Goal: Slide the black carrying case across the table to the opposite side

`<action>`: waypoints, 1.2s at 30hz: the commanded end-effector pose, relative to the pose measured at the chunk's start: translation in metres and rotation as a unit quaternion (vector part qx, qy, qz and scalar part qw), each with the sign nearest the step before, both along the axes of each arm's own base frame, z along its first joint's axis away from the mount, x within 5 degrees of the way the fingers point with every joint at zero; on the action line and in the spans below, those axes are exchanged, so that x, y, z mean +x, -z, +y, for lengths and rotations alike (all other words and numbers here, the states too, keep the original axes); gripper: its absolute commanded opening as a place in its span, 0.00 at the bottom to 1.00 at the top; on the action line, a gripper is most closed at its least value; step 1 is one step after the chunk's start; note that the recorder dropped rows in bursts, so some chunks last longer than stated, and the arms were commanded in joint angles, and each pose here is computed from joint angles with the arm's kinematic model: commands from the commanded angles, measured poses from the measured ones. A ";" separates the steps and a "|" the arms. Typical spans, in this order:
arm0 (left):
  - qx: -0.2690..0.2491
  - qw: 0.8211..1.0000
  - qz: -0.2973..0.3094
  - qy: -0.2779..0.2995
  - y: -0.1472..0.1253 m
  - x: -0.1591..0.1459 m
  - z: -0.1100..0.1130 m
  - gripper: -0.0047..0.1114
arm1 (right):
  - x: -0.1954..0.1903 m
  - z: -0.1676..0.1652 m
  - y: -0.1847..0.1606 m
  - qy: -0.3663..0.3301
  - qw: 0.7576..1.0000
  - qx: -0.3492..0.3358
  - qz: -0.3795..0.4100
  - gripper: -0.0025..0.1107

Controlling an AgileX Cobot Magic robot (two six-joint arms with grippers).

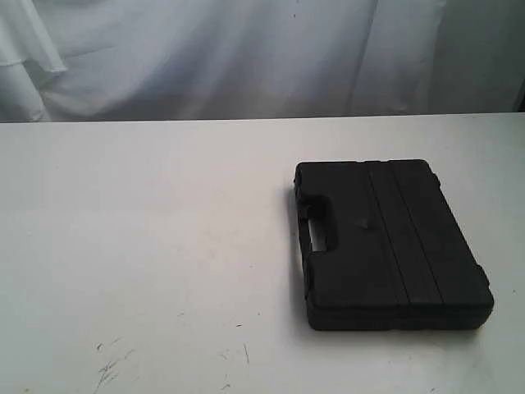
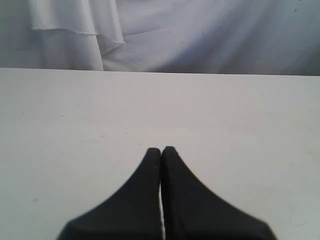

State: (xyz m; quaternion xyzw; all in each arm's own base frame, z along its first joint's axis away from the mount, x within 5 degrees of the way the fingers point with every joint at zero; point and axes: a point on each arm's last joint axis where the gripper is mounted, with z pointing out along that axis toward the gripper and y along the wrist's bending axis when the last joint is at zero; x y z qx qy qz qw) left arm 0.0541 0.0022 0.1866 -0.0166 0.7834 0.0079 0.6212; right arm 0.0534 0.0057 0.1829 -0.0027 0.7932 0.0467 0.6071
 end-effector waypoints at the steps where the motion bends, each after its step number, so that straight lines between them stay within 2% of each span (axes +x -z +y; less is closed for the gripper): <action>1: -0.001 1.000 -0.002 0.002 0.002 0.000 0.000 0.04 | 0.001 0.000 -0.005 0.002 0.999 0.002 -0.032 0.02; 5: -0.001 1.000 -0.002 0.002 0.002 0.000 0.000 0.04 | 0.003 -0.002 -0.019 0.012 0.994 0.012 -0.112 0.02; 11: -0.001 1.000 -0.002 0.002 0.002 0.000 0.000 0.04 | 0.001 -0.005 -0.042 0.030 0.971 0.037 -0.233 0.02; 19: -0.001 1.000 -0.002 0.002 0.002 0.000 0.000 0.04 | -0.003 -0.008 -0.055 0.041 0.950 0.041 -0.306 0.02; 23: -0.001 1.000 -0.002 0.002 0.002 0.000 0.000 0.04 | -0.011 -0.011 -0.071 0.055 0.915 0.046 -0.398 0.02; 27: -0.001 1.000 -0.002 0.002 0.002 0.000 0.000 0.04 | -0.018 -0.011 -0.095 0.049 0.902 0.070 -0.424 0.02; 30: -0.001 1.000 -0.002 0.002 0.002 0.000 0.000 0.04 | -0.018 -0.010 -0.121 0.044 0.904 0.070 -0.420 0.02; 31: -0.001 1.000 -0.002 0.002 0.002 0.000 0.000 0.04 | -0.014 -0.010 -0.140 0.041 0.910 0.070 -0.407 0.02; 34: -0.001 1.000 -0.002 0.002 0.002 0.000 0.000 0.04 | 0.006 -0.007 -0.170 0.034 0.933 0.067 -0.351 0.02; 35: -0.001 1.000 -0.002 0.002 0.002 0.000 0.000 0.04 | 0.023 -0.005 -0.181 0.029 0.952 0.061 -0.298 0.02; 36: -0.001 1.000 -0.002 0.002 0.002 0.000 0.000 0.04 | 0.030 -0.004 -0.187 0.026 0.959 0.059 -0.275 0.02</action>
